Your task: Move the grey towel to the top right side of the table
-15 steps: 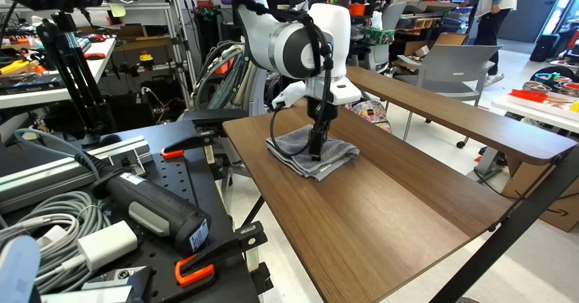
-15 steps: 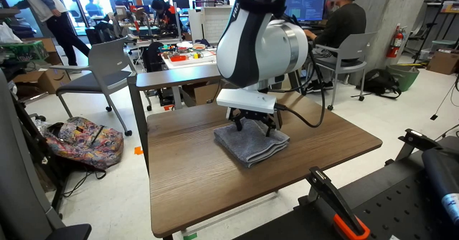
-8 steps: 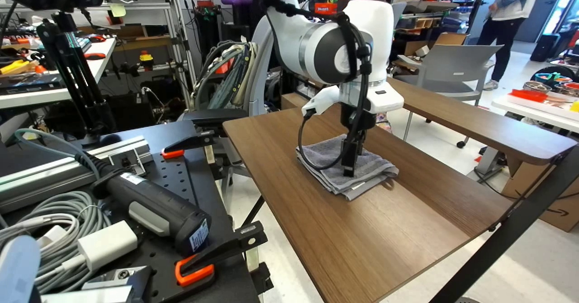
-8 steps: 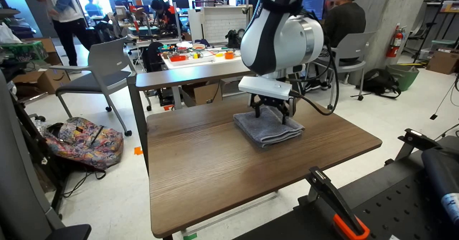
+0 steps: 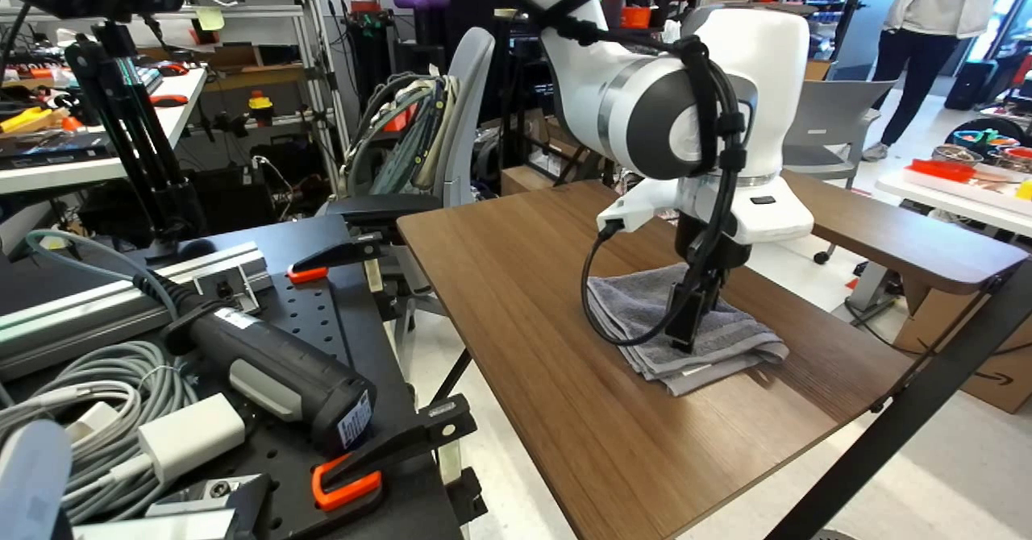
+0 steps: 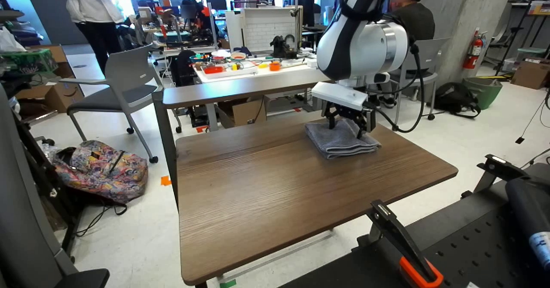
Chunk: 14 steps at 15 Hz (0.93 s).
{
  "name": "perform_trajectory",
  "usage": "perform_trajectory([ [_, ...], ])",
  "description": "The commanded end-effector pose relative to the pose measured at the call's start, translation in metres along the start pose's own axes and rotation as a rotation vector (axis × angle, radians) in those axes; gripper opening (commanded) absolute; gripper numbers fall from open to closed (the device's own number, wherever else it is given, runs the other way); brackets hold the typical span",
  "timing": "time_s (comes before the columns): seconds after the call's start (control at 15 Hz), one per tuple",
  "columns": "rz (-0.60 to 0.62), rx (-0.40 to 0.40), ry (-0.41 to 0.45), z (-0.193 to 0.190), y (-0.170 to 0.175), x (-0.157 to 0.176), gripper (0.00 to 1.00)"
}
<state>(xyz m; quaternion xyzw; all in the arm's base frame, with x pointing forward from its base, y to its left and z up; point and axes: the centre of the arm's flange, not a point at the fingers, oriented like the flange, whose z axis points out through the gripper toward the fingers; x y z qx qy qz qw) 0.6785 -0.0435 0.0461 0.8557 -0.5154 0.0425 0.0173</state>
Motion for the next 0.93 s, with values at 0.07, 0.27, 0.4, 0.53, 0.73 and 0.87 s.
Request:
perform_trajectory([
  [0.07, 0.097, 0.010, -0.028, 0.011, -0.002, 0.034, 1.00],
  [0.27, 0.118, 0.054, -0.042, -0.017, 0.014, 0.038, 1.00],
  [0.4, 0.093, 0.063, -0.037, -0.039, 0.031, 0.030, 1.00],
  [0.53, 0.027, 0.067, -0.030, -0.059, 0.051, 0.016, 1.00],
  [0.73, 0.008, 0.044, -0.020, -0.039, 0.031, 0.028, 1.00],
  [0.87, 0.001, 0.041, -0.025, -0.044, 0.035, 0.025, 1.00],
])
